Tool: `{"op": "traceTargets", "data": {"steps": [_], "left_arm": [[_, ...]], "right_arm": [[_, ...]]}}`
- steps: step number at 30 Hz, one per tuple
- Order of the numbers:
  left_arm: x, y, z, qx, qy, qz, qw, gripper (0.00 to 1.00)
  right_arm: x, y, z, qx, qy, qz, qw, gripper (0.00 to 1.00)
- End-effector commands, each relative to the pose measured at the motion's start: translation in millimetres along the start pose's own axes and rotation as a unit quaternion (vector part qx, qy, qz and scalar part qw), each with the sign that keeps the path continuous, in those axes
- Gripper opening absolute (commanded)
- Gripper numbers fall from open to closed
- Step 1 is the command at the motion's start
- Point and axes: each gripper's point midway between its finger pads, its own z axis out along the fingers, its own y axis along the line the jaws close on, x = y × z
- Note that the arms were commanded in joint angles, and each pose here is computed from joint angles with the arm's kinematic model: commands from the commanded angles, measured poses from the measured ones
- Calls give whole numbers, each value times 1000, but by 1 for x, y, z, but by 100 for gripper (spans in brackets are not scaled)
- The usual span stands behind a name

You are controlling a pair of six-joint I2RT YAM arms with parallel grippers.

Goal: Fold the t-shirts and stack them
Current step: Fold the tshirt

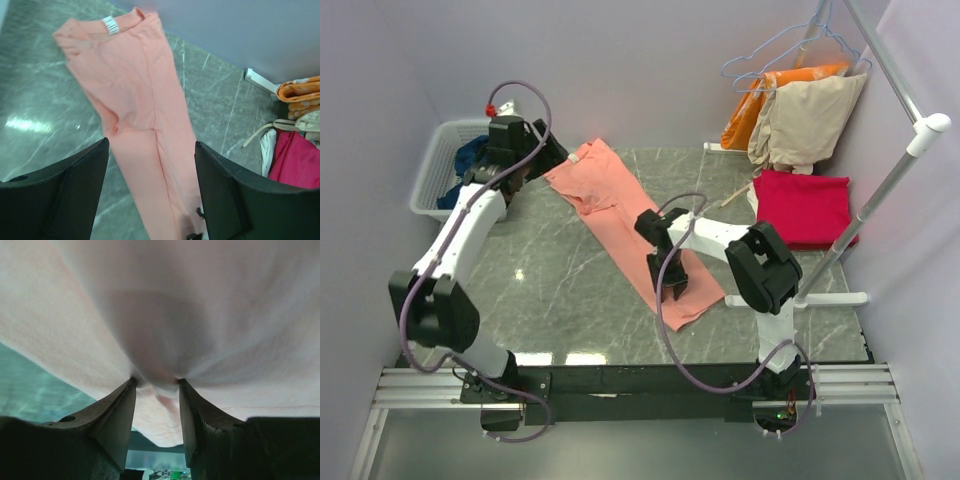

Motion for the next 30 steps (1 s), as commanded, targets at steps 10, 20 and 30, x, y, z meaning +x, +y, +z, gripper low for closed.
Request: {"op": "traceTargets", "data": {"steps": [10,20,30], "left_arm": [[30,42,-155,-60,-10,-21,998,76],[68,65,-206,-72,18,-36,997,77],[158,106,-192,-110,147,-57,981,76]], "right_arm": [[-6,169,22,-91,-16,-23,995,45],[-42,201,-47,-101,-132,-2,986,41],[-7,83,-134,-64,-242,70,966,47]]}}
